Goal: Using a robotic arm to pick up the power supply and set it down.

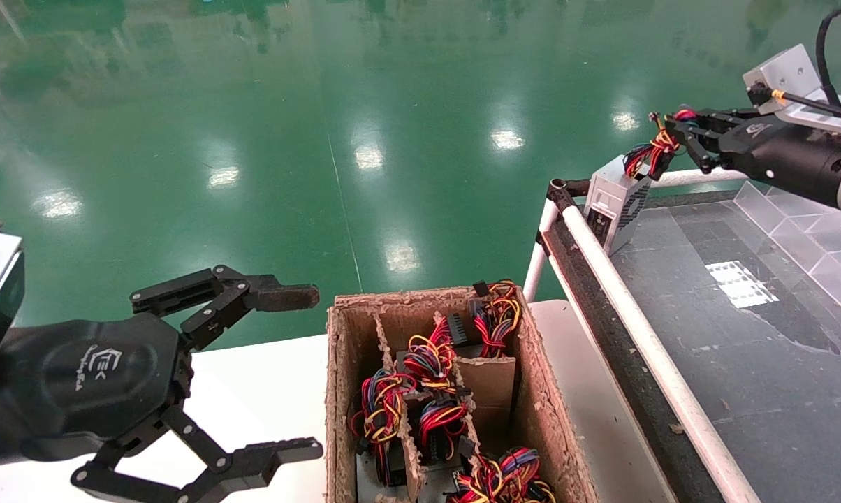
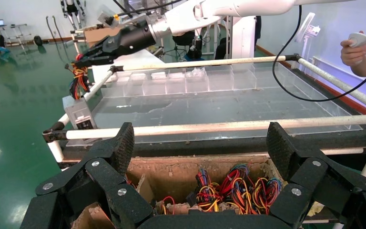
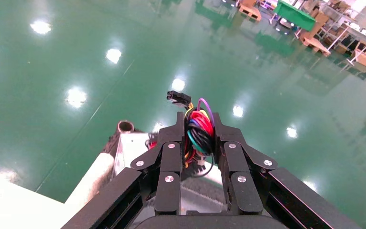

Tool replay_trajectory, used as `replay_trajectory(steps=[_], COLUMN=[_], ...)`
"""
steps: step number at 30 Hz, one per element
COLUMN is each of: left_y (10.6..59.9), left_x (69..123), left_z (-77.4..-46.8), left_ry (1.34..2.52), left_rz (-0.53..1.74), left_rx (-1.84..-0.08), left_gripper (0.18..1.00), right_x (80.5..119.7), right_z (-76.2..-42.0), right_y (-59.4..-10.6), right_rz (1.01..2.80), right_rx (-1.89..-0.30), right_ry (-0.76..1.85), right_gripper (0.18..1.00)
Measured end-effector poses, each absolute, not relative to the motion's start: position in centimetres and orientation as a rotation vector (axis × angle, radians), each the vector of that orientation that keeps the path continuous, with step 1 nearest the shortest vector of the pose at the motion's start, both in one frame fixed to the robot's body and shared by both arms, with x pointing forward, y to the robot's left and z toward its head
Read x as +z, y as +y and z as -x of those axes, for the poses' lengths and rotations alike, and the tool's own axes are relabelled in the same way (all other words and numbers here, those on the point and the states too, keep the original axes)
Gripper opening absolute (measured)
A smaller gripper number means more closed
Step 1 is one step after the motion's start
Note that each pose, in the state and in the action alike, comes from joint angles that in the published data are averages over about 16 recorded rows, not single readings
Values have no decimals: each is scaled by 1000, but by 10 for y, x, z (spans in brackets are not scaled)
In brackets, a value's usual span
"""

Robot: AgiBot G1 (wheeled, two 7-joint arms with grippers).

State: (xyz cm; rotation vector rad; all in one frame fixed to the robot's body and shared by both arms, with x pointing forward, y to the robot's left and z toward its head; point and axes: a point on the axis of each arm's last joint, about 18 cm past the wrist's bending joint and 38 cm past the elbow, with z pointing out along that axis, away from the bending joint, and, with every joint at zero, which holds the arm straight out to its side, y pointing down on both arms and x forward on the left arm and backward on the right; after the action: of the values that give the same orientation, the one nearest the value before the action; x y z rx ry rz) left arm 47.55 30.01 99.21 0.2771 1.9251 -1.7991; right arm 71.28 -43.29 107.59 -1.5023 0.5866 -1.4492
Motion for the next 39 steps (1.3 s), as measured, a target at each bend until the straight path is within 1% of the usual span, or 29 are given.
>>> replay_trajectory(steps=[12,18,25,39], left_y=[300,300,300,300], left_x=[992,992,992,992], left_z=[-475,-475,-475,-476], left_ry=[1925,1925,1925,1925], left_rz=[-277,-277,-277,-277], left_rx=[-1799,-1799,-1799,-1799], left_gripper=[1001,1001,1001,1001], right_x=[1075,1077,1083,1107], right_z=[-711,-710,-708,-700], right_y=[-438,-439,-439,-431], right_rz=[1503,1508,1508,1439], right_rx=[-1450,-1456,-1468,-1444], right_ry=[597,594,584,534], right_gripper=[316,366,462,742])
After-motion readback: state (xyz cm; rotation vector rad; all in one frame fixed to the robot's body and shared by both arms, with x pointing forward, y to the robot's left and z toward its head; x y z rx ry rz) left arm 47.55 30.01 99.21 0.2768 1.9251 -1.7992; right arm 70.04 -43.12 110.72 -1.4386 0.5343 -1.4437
